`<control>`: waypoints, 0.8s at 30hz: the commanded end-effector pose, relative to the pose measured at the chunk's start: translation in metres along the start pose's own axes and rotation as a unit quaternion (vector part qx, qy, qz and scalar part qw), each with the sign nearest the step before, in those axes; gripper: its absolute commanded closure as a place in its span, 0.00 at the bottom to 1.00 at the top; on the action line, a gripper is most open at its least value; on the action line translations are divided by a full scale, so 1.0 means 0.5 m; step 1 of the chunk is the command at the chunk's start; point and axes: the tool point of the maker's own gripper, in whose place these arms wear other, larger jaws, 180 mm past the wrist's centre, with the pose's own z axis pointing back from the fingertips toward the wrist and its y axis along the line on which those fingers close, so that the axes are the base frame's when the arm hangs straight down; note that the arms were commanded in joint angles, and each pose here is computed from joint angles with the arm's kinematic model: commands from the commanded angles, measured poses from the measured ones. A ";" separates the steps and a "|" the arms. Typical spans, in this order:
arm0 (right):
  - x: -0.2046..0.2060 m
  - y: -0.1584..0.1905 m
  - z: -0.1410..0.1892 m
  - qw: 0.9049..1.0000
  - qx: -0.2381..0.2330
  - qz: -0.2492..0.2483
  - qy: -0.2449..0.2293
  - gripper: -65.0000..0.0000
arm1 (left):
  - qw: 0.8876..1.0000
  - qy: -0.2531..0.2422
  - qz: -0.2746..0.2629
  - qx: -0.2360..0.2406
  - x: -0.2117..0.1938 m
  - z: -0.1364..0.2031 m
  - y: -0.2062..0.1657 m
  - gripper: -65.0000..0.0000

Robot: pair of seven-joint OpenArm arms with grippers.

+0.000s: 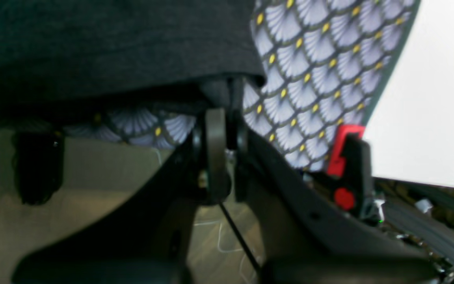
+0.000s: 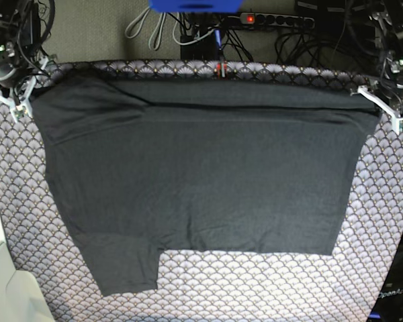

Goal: Fold the T-shirt properly
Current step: 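Pull the held shoulder edge back toward the collar with both grippers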

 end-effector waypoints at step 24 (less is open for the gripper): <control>0.165 -0.110 0.033 0.993 -0.075 -0.004 -0.087 1.00 | 0.999 -0.042 0.012 0.020 0.098 -0.036 0.038 0.99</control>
